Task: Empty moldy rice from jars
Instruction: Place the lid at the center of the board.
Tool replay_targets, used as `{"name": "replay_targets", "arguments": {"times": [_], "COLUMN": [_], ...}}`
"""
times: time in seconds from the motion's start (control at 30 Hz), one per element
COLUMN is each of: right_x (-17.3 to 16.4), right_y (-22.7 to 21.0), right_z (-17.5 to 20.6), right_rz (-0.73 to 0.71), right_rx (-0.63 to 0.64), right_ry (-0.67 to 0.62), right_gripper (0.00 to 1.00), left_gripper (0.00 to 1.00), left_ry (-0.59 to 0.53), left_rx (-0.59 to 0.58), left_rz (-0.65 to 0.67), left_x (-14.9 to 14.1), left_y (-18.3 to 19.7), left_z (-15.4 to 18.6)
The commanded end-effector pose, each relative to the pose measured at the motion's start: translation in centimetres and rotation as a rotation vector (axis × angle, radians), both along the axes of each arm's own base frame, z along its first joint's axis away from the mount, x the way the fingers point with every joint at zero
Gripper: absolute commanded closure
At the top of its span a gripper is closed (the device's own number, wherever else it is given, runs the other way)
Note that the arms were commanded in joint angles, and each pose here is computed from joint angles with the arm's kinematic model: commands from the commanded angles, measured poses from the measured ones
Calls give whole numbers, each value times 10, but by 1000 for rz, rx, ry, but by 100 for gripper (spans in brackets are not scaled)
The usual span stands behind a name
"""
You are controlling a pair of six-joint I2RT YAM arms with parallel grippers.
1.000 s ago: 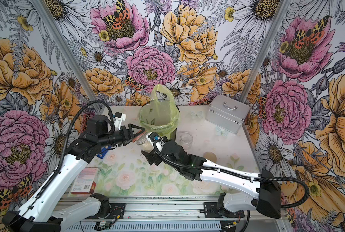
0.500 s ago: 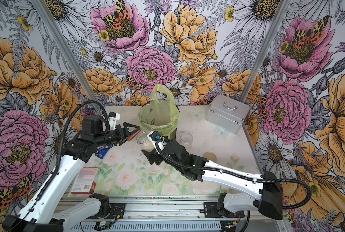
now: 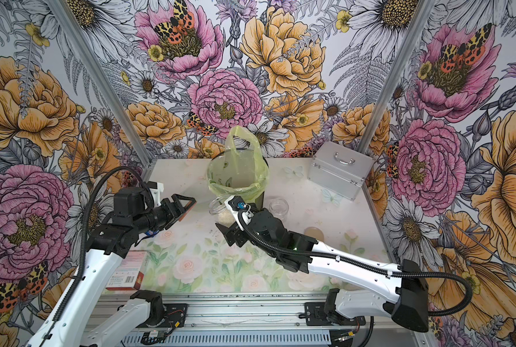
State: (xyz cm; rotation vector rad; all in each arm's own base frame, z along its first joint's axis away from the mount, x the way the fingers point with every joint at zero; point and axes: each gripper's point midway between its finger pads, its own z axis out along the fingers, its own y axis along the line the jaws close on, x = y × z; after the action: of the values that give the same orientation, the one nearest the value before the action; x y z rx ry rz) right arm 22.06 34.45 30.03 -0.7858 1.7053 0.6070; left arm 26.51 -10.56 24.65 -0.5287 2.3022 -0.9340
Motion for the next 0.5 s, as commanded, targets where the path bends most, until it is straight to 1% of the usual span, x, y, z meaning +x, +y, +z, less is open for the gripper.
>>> {"name": "replay_targets", "arguments": {"times": [0.0, 0.17, 0.23, 0.47], "right_x": [4, 7, 9, 15], "right_y": [-7, -10, -11, -6], "right_z": [57, 65, 68, 78], "right_rz": [-27, -40, -43, -44], "right_rx": [118, 138, 148, 166], "right_ry": [-72, -65, -60, -56], "right_gripper": [100, 100, 100, 100], "left_gripper": [60, 60, 60, 60], "left_ry": [39, 94, 105, 115], "left_rx": [102, 217, 281, 506], "left_rz": [65, 152, 195, 296], "left_x": [-3, -5, -4, 2], "left_y": [20, 44, 57, 95], "left_z": [-26, -56, -66, -88]}}
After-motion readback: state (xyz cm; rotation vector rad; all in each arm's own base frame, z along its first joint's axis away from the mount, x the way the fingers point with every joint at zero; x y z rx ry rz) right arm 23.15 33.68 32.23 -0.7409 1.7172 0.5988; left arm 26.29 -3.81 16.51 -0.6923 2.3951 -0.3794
